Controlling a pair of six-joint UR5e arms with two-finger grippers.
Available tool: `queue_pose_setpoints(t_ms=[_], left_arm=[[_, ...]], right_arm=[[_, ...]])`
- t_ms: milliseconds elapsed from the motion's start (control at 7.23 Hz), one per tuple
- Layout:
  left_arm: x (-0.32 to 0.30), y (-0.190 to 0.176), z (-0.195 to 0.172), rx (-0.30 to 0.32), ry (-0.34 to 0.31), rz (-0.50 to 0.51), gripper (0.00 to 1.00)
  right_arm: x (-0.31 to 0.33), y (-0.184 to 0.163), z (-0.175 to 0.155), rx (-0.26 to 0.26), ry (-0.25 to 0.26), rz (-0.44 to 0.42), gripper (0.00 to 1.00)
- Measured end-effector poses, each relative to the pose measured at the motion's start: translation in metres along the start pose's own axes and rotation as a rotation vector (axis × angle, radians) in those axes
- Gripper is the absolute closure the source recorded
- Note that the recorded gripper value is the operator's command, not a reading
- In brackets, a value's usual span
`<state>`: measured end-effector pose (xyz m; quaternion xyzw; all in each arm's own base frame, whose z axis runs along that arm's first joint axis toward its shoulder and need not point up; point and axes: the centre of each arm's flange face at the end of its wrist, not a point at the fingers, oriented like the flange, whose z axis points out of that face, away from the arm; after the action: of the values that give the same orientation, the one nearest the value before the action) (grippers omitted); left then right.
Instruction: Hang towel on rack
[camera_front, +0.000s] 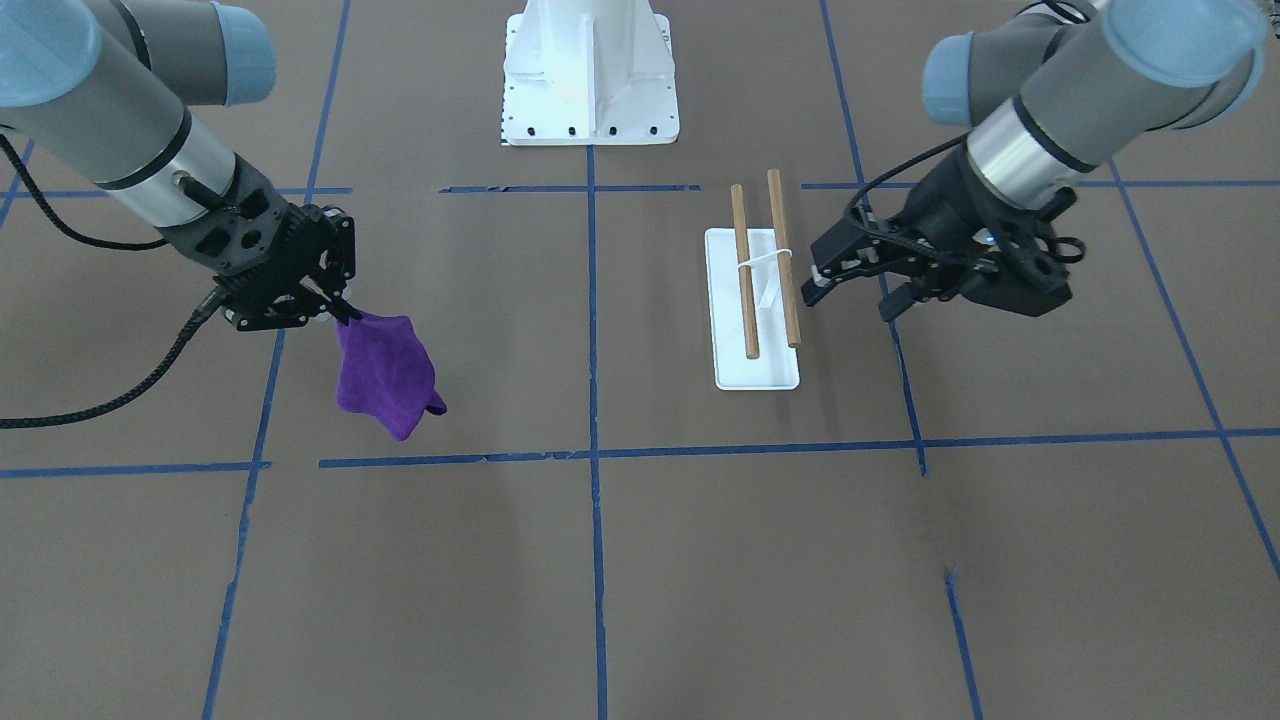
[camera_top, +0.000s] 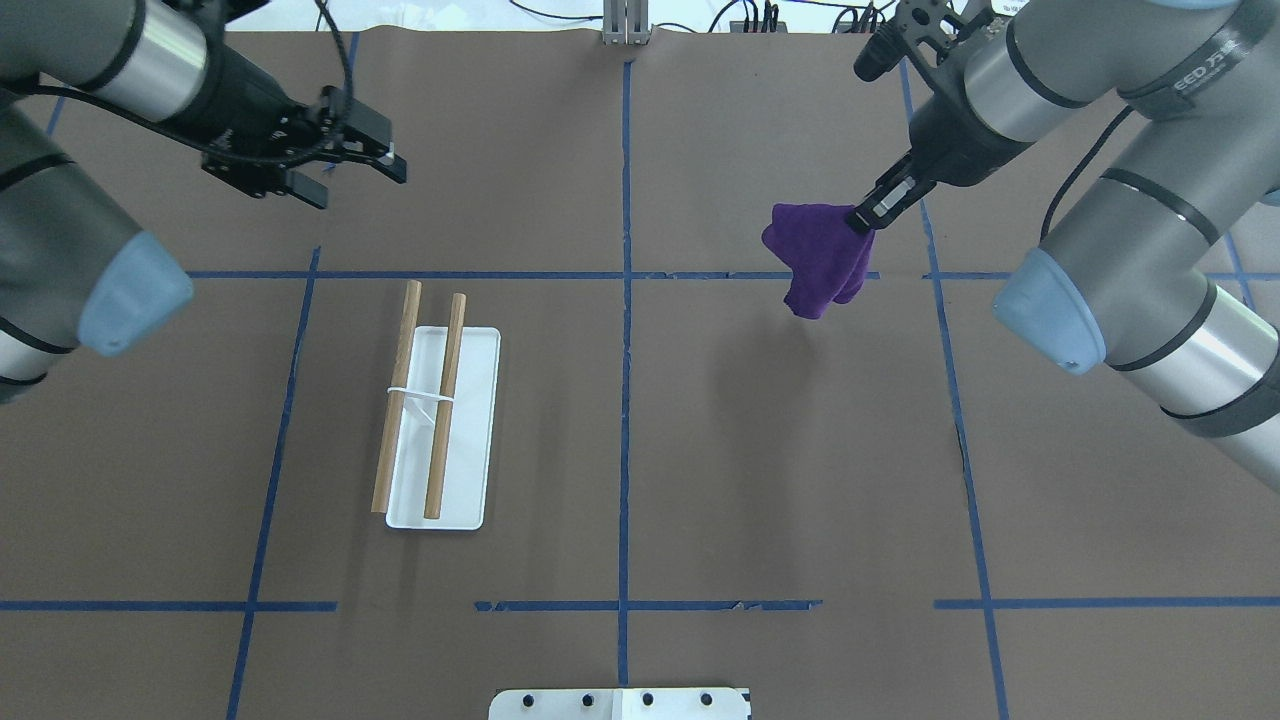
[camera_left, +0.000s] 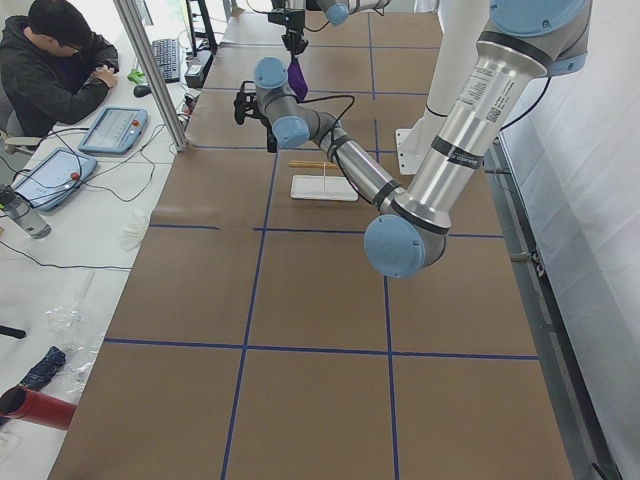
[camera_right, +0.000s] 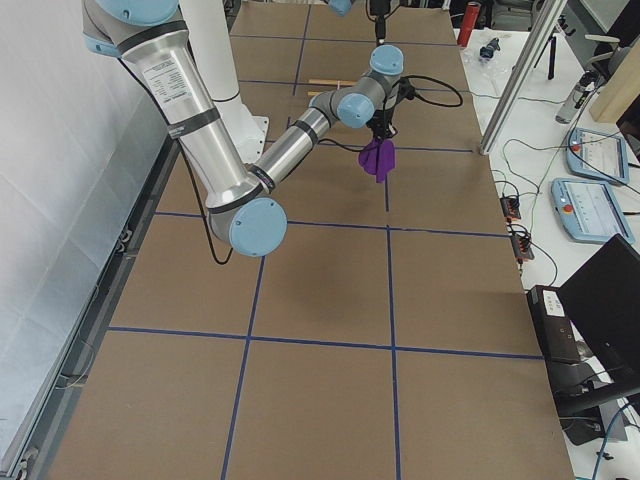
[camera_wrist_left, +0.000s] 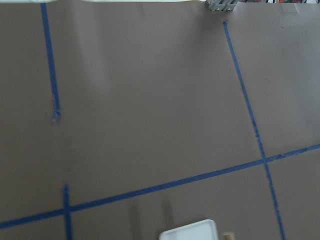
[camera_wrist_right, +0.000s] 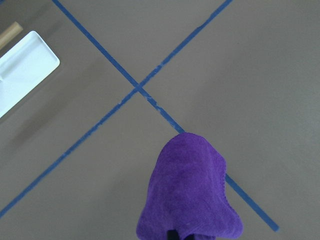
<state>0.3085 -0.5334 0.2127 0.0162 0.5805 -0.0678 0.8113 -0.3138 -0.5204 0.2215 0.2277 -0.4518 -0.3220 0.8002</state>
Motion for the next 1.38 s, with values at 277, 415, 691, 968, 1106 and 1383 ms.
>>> queue_pose_setpoints(t_ms=[277, 415, 691, 968, 1106, 1383], left_arm=[[0.055, 0.026, 0.036, -0.039, 0.022, -0.213, 0.0], [0.078, 0.033, 0.057, -0.033, 0.035, -0.307, 0.0], [0.092, 0.03, 0.091, -0.015, 0.105, -0.446, 0.0], [0.1, 0.034, 0.11, -0.026, 0.137, -0.507, 0.03], [0.106, 0.043, 0.119, -0.027, 0.143, -0.519, 0.11], [0.116, 0.062, 0.134, -0.039, 0.149, -0.534, 0.45]], right_arm=[[-0.056, -0.016, 0.006, 0.039, -0.003, -0.007, 1.0], [-0.088, -0.02, 0.008, 0.065, -0.003, -0.008, 1.0], [-0.135, -0.02, 0.012, 0.102, -0.008, -0.007, 1.0], [-0.156, -0.022, 0.012, 0.119, -0.018, -0.01, 1.0], [-0.16, -0.023, 0.012, 0.122, -0.021, -0.012, 1.0], [-0.165, -0.027, 0.01, 0.13, -0.023, -0.016, 1.0]])
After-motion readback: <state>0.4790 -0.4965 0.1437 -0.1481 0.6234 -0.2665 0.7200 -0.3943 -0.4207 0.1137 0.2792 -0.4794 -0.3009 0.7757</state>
